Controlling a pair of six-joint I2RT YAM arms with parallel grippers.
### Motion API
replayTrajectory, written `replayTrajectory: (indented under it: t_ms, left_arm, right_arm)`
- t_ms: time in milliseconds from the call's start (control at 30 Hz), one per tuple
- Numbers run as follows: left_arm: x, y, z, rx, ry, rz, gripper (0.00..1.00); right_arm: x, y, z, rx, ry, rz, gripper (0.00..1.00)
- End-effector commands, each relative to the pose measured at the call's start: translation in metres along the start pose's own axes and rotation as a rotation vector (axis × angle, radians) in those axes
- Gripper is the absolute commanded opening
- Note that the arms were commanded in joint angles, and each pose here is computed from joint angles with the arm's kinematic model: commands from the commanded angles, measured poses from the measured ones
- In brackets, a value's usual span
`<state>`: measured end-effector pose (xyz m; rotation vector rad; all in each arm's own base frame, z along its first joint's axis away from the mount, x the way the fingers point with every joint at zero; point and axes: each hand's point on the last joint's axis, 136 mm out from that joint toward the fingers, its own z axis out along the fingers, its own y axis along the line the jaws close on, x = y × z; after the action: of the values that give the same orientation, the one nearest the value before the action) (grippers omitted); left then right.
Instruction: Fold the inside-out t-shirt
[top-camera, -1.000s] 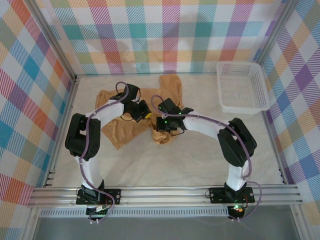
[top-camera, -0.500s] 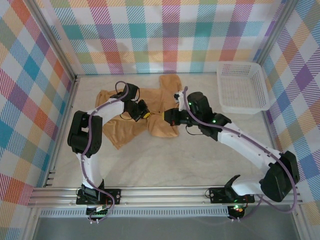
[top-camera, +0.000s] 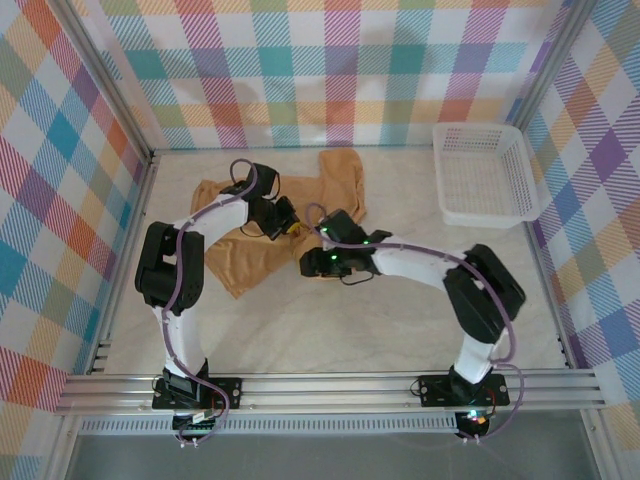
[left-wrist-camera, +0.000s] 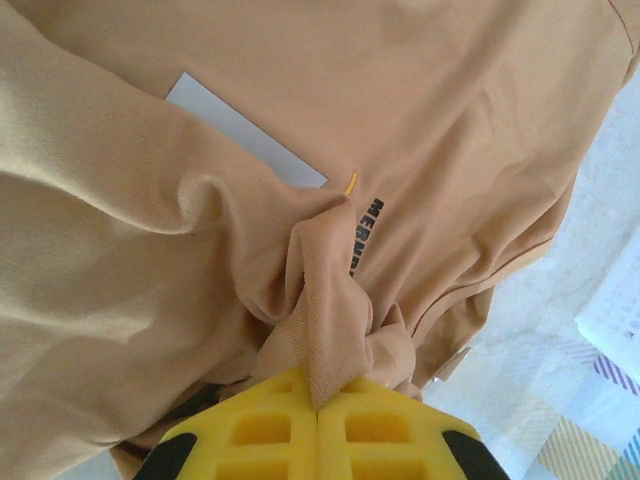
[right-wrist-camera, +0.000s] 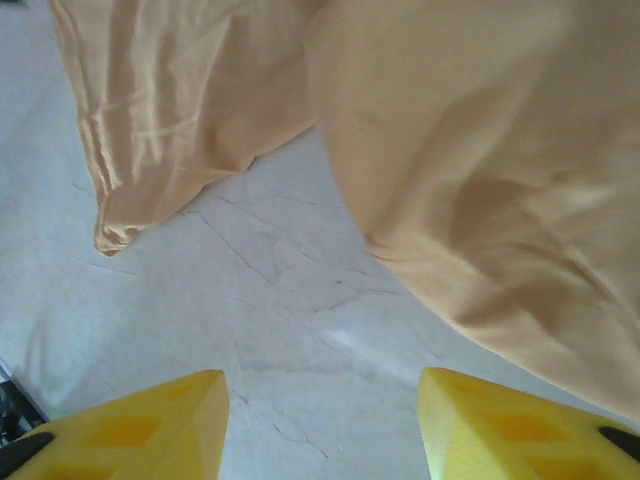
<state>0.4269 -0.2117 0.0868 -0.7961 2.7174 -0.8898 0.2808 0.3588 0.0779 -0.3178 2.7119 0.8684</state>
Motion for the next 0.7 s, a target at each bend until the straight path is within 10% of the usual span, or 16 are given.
replayTrajectory:
  t_ms: [0,200,433,667]
  left_arm:
    - [-0.004,-0.011,-0.022,0.006,-0.032,0.024,0.0]
    - [-0.012,-0.009,-0.049,0.008,-0.07,0.031,0.0]
    - [0.003,-0.01,-0.087,0.037,-0.135,0.046,0.0]
    - [0.052,-0.003,-0.059,0.036,-0.09,0.052,0.0]
  right_arm:
    - [-0.007,-0.024,0.023,0.105,-0.005,0.065,0.56]
    - [-0.025,-0.054,0.02,0.222,-0.036,0.086,0.02]
    - [-0.064,-0.093,-0.073,0.151,-0.123,0.089,0.0]
    - [-0.059,-0.093,-0.067,-0.055,-0.076,0.154,0.0]
